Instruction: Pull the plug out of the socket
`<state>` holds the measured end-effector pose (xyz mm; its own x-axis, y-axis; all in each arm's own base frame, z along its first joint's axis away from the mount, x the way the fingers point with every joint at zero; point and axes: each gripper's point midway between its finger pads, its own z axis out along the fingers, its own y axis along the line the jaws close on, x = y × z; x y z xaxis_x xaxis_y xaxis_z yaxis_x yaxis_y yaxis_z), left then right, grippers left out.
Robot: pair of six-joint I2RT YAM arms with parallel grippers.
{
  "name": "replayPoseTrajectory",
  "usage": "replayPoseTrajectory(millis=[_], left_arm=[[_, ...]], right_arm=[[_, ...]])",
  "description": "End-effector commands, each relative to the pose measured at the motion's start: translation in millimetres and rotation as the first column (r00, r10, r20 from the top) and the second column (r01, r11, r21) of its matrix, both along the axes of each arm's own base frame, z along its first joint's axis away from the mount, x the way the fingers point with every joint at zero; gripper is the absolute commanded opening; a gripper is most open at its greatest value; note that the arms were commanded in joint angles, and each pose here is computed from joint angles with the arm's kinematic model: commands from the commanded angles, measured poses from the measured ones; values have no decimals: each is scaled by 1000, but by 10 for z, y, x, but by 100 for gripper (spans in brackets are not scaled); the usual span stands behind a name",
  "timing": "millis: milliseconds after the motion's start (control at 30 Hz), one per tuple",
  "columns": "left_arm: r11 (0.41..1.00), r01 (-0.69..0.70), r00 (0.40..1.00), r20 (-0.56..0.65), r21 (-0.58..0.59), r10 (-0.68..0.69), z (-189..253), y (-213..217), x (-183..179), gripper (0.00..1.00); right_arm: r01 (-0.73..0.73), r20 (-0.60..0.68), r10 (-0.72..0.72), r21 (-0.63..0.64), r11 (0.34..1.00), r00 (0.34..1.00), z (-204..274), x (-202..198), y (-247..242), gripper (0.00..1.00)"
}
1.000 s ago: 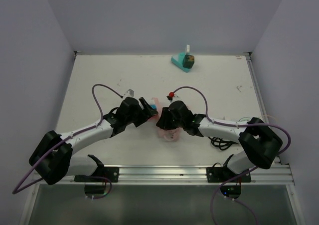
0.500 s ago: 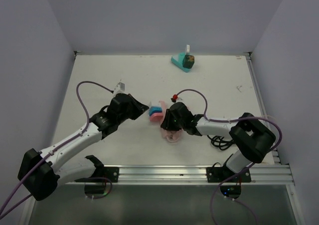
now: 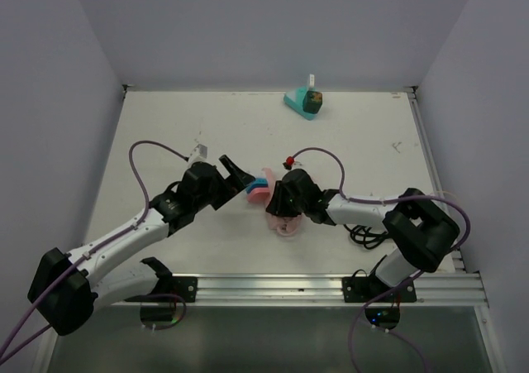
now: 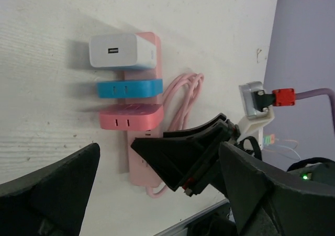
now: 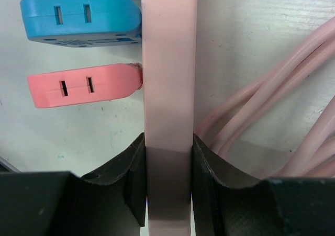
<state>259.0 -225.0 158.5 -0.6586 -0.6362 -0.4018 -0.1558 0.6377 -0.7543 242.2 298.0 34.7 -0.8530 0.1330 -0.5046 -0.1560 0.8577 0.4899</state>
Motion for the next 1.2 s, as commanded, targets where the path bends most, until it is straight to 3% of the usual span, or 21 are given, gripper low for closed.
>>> replayPoseTrajectory(millis=[0,433,733,1167], left_arm=[[999,14,999,34,-35,-13,11,-85,80,100],[999,16,999,-44,-44,-18,-287,-304,253,100],[1000,14,1000,-26,-26,-15,-351,-322,327,97],[998,34,999,-14,-56,-34,-443,-341,280,84]], right_arm=[[-23,129,1,171,985,992,670,198,274,0],[-58,169,17,243,968,985,965,200,369,0],[-62,173,17,260,964,985,1004,186,382,0],[-81,179,29,288,954,983,1053,171,422,0]])
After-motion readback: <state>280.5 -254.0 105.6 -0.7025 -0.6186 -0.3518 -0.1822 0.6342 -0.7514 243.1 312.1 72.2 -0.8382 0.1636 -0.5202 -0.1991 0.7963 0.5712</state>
